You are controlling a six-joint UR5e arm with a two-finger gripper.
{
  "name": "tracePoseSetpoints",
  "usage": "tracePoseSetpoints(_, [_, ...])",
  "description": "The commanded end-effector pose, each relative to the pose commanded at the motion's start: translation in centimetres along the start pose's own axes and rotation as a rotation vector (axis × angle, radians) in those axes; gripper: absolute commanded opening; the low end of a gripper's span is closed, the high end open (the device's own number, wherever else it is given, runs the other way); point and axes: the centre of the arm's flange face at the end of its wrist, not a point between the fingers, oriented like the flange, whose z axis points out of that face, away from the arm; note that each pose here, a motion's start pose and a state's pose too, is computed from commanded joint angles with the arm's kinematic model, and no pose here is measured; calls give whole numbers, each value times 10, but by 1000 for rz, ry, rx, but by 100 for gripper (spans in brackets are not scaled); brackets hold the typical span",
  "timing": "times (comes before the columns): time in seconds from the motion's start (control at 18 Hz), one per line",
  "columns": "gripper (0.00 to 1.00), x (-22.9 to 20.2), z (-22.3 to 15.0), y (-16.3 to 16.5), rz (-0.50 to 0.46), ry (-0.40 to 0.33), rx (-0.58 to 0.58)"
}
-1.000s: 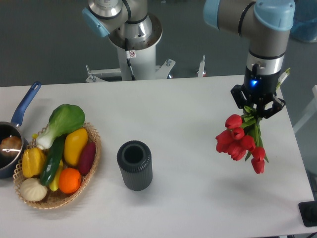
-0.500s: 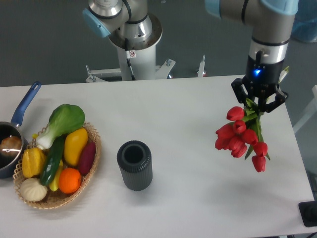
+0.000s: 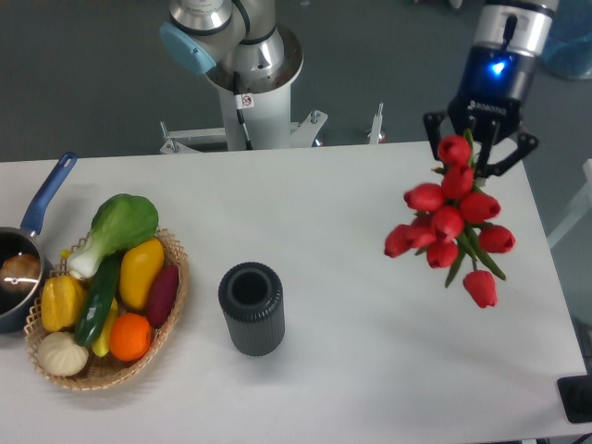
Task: Insert the flowers into the vase
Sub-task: 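Carry the tulips over the dark grey vase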
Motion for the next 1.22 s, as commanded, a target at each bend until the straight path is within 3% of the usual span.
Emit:
tracePoseSetpoints(0.11, [0,19,9,9,-59,56,68])
tracePoseSetpoints(0.56, [0,78,25,5,-125,272,431])
tracePoseSetpoints(0.78, [0,91,56,10,-90,337,457])
tracePoseSetpoints(1.22, [0,82,86,19,-92,383,479])
